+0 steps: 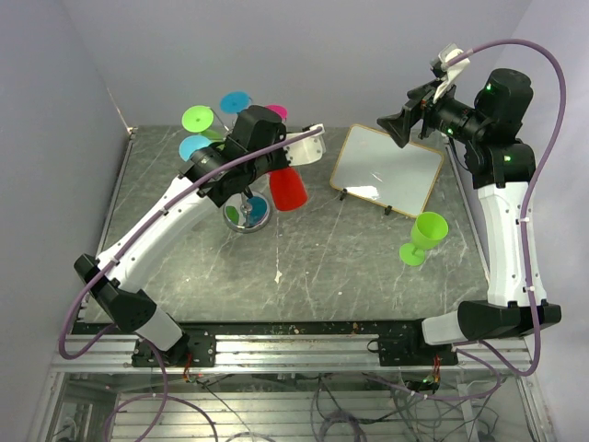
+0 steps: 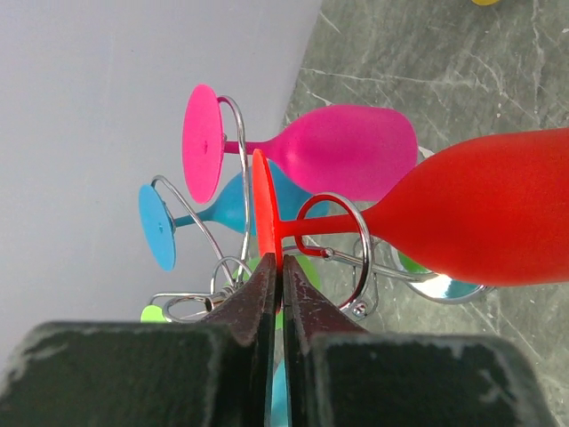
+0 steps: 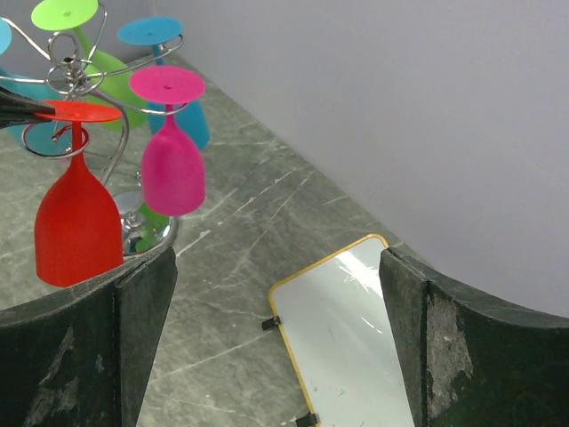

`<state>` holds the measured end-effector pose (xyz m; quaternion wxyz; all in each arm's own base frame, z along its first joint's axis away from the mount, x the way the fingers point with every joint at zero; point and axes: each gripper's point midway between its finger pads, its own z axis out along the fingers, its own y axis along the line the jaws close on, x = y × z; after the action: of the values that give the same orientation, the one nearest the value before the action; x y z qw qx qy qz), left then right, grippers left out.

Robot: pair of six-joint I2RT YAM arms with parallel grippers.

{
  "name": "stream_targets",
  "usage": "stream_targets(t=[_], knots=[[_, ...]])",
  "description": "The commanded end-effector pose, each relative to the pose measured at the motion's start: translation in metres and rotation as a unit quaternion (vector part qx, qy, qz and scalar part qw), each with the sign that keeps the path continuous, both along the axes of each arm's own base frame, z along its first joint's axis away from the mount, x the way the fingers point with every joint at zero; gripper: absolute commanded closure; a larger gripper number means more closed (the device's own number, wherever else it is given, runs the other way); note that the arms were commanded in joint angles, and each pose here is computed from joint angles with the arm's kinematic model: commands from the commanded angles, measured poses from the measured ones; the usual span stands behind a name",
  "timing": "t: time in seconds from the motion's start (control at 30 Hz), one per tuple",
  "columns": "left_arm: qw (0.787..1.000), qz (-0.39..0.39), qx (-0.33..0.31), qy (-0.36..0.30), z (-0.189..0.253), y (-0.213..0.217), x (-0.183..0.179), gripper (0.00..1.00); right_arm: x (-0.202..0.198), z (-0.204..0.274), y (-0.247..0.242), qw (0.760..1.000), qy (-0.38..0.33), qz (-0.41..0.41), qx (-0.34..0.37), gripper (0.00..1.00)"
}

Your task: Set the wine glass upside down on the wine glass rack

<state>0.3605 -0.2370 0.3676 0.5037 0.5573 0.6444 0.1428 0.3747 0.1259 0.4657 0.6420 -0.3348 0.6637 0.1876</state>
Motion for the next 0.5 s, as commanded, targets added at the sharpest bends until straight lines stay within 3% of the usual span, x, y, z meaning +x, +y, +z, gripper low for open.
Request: stream_targets(t=[0.0,0.47], knots=[[1.000,0.009,0.006,-0.013,0.0020,0.0040,0.0007,0.87,-0.0016,0.0071,-0.0029,1.000,-0.018,-0.001,-0.001,0.04],[1.000,0.001,0.010,-0.004,-0.0025,0.0047,-0.0037,0.84,-0.0006,0.0052,-0.0030,1.000,-0.015,0.001,0.002,0.04]])
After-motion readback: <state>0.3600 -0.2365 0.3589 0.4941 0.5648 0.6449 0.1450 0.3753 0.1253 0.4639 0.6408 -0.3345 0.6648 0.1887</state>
